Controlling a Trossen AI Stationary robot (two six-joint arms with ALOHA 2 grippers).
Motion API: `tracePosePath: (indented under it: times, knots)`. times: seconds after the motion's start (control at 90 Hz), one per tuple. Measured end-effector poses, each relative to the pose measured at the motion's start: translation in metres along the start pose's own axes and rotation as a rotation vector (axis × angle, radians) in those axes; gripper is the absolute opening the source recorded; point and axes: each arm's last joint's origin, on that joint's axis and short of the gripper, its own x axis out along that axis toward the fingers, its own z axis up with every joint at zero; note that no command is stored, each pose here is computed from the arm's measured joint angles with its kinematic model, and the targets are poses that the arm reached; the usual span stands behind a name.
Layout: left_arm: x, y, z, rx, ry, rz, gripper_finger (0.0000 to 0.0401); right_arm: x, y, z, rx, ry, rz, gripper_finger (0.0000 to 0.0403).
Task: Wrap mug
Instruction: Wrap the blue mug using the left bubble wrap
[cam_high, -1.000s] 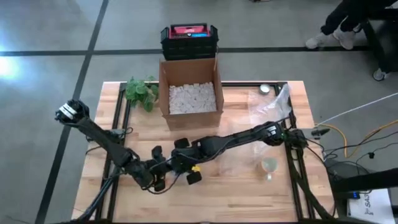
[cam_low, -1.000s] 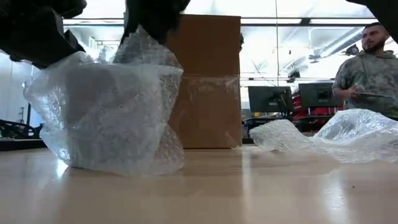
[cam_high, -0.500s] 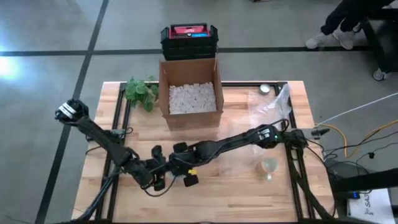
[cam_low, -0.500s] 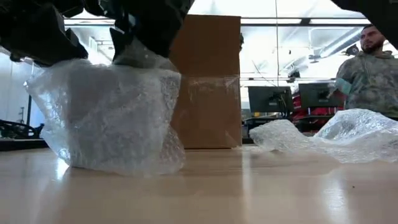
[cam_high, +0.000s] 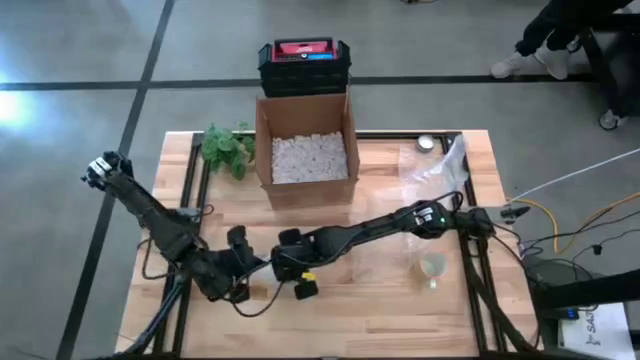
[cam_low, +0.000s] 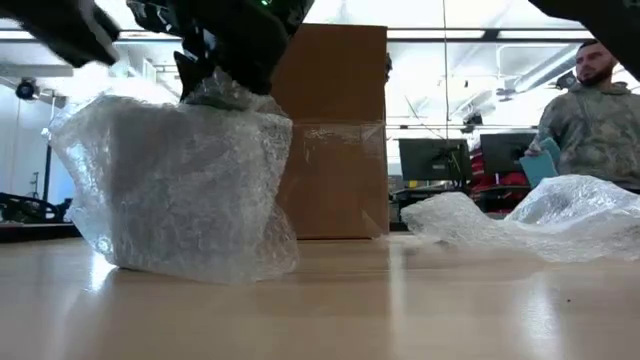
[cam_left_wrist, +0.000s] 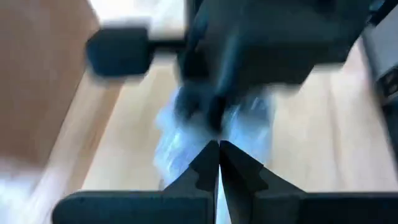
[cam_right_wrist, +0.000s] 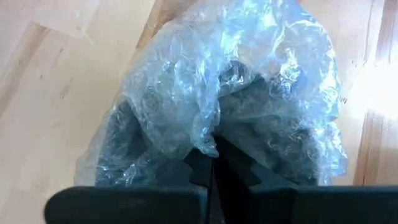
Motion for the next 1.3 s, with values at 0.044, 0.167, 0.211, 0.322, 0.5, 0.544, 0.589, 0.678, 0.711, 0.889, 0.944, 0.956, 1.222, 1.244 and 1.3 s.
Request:
tracePosePath:
  times: [0.044, 0.167, 0.211, 0.322, 0.5, 0.544, 0.589, 0.678, 0.711, 0.889, 0.944, 0.956, 1.222, 1.244, 1.3]
  knots:
    - [-0.002, 0.002, -0.006, -0.012, 0.048, 0.01, 0.0, 0.0, 0.0, 0.0, -0.002, 0.0, 0.0, 0.0]
    - [-0.001, 0.001, -0.027, -0.034, 0.133, -0.011, 0.0, 0.0, 0.0, 0.0, -0.009, 0.001, 0.0, 0.0]
    - [0.002, -0.002, -0.034, -0.053, 0.132, -0.039, 0.0, 0.0, 0.0, 0.0, -0.009, 0.001, 0.0, 0.0]
    - [0.012, -0.01, -0.052, -0.095, 0.102, -0.111, 0.0, 0.0, 0.0, 0.0, -0.009, 0.001, 0.0, 0.0]
    - [0.033, -0.021, -0.061, -0.134, -0.067, -0.19, 0.0, 0.0, 0.0, 0.001, -0.009, -0.015, -0.002, 0.0]
    - [0.037, -0.023, -0.058, -0.127, -0.119, -0.185, 0.0, 0.0, 0.0, 0.001, -0.009, -0.017, -0.003, 0.0]
    - [0.039, -0.025, -0.054, -0.122, -0.169, -0.182, 0.0, 0.0, 0.0, 0.001, -0.009, -0.017, -0.003, 0.0]
    - [0.042, -0.027, -0.044, -0.1, -0.231, -0.169, 0.0, 0.0, 0.0, 0.001, -0.009, -0.017, -0.003, 0.0]
    - [0.043, -0.028, -0.039, -0.089, -0.243, -0.166, 0.0, 0.0, 0.0, 0.002, -0.01, -0.019, -0.003, 0.0]
    - [0.04, -0.03, -0.015, -0.026, -0.294, -0.145, 0.0, 0.001, 0.0, 0.002, -0.018, -0.021, -0.004, 0.0]
    - [0.04, -0.03, -0.011, -0.01, -0.303, -0.136, 0.0, 0.001, 0.0, 0.002, -0.018, -0.021, -0.004, 0.0]
    - [0.04, -0.03, -0.01, -0.009, -0.303, -0.134, 0.0, 0.001, 0.0, 0.002, -0.018, -0.021, -0.004, 0.0]
    - [0.069, -0.019, -0.021, -0.006, -0.24, -0.08, 0.0, -0.001, 0.0, 0.002, -0.037, -0.024, -0.004, 0.0]
    - [0.071, -0.02, -0.021, -0.008, -0.237, -0.084, 0.0, -0.002, 0.0, 0.002, -0.038, -0.023, -0.004, 0.0]
    - [0.074, -0.021, -0.021, -0.009, -0.238, -0.089, 0.0, -0.007, 0.0, 0.003, -0.041, -0.021, -0.004, 0.0]
